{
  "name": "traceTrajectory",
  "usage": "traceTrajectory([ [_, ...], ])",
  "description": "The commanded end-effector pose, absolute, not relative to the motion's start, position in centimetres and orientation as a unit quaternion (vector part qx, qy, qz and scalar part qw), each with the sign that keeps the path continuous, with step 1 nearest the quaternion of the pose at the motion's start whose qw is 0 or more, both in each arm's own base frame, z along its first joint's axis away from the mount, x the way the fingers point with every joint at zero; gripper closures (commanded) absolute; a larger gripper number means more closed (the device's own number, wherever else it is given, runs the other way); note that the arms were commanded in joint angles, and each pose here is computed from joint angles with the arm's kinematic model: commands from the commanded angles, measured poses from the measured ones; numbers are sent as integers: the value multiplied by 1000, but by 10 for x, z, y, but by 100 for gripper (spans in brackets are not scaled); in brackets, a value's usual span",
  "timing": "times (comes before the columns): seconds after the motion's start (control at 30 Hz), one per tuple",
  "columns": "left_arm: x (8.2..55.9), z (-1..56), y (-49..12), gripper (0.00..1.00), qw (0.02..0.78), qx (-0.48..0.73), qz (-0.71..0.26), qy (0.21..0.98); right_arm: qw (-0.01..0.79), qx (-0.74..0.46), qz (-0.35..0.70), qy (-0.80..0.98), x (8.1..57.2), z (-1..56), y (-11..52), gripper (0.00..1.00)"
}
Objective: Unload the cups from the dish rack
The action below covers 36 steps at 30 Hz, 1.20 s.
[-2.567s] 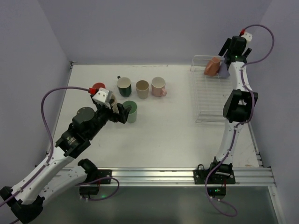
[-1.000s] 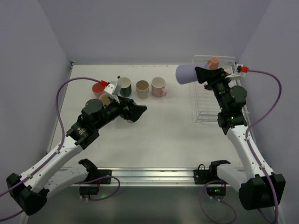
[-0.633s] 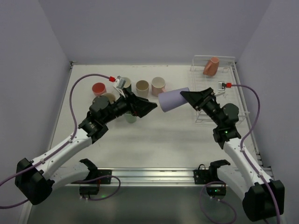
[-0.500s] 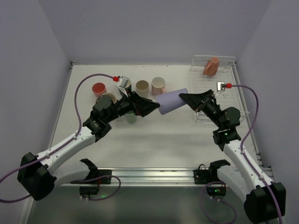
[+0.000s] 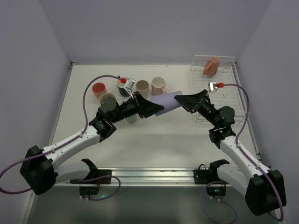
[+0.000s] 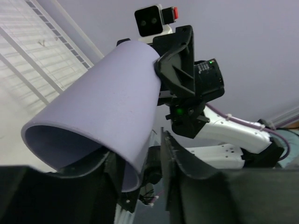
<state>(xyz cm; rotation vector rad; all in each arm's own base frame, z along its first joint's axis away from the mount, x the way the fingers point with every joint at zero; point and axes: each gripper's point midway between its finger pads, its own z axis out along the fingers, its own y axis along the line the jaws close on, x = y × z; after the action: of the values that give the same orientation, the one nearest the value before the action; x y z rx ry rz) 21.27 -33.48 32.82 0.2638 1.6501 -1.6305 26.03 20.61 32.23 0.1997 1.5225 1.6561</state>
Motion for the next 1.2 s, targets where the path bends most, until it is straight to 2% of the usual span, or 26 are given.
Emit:
traceTrajectory([
  [0.0, 207, 358, -334, 64, 425, 122, -664, 603, 422, 48, 680, 598, 250, 330, 218, 59],
  [0.03, 207, 362, -333, 72, 430, 122, -663, 600, 417, 51, 680, 601, 250, 326, 219, 59],
  [0.07, 208, 362, -332, 86, 435, 121, -660, 601, 413, 53, 680, 603, 250, 323, 220, 58],
  [0.13, 215, 363, -329, 98, 456, 121, -636, 611, 407, 54, 681, 607, 248, 316, 222, 52],
  [0.17, 218, 363, -328, 100, 462, 121, -624, 618, 405, 55, 680, 608, 248, 314, 222, 39],
  [0.2, 228, 346, -326, 100, 468, 119, -585, 652, 404, 56, 680, 609, 248, 313, 222, 31],
  [0.23, 231, 353, -325, 100, 478, 120, -572, 656, 404, 56, 678, 611, 247, 310, 222, 24],
  [0.27, 235, 350, -323, 100, 485, 121, -554, 666, 404, 59, 675, 614, 247, 308, 221, 10],
  [0.33, 248, 329, -320, 100, 486, 128, -500, 705, 418, 66, 657, 624, 249, 304, 217, 1],
  [0.5, 267, 307, -313, 100, 465, 170, -389, 777, 444, 80, 599, 661, 250, 290, 204, 1],
  [0.57, 274, 297, -316, 100, 445, 181, -358, 800, 483, 77, 565, 665, 250, 293, 194, 1],
  [0.6, 277, 291, -315, 100, 440, 192, -340, 808, 476, 94, 533, 693, 251, 275, 187, 1],
  [0.67, 282, 263, -314, 100, 406, 200, -297, 841, 532, 111, 467, 698, 258, 278, 163, 1],
  [0.8, 290, 230, -314, 100, 365, 226, -224, 875, 557, 133, 381, 726, 254, 264, 133, 1],
  [0.9, 292, 200, -308, 100, 324, 244, -170, 898, 556, 138, 367, 733, 249, 256, 127, 1],
  [1.17, 291, 160, -314, 100, 270, 292, -54, 916, 546, 137, 386, 731, 235, 238, 129, 1],
])
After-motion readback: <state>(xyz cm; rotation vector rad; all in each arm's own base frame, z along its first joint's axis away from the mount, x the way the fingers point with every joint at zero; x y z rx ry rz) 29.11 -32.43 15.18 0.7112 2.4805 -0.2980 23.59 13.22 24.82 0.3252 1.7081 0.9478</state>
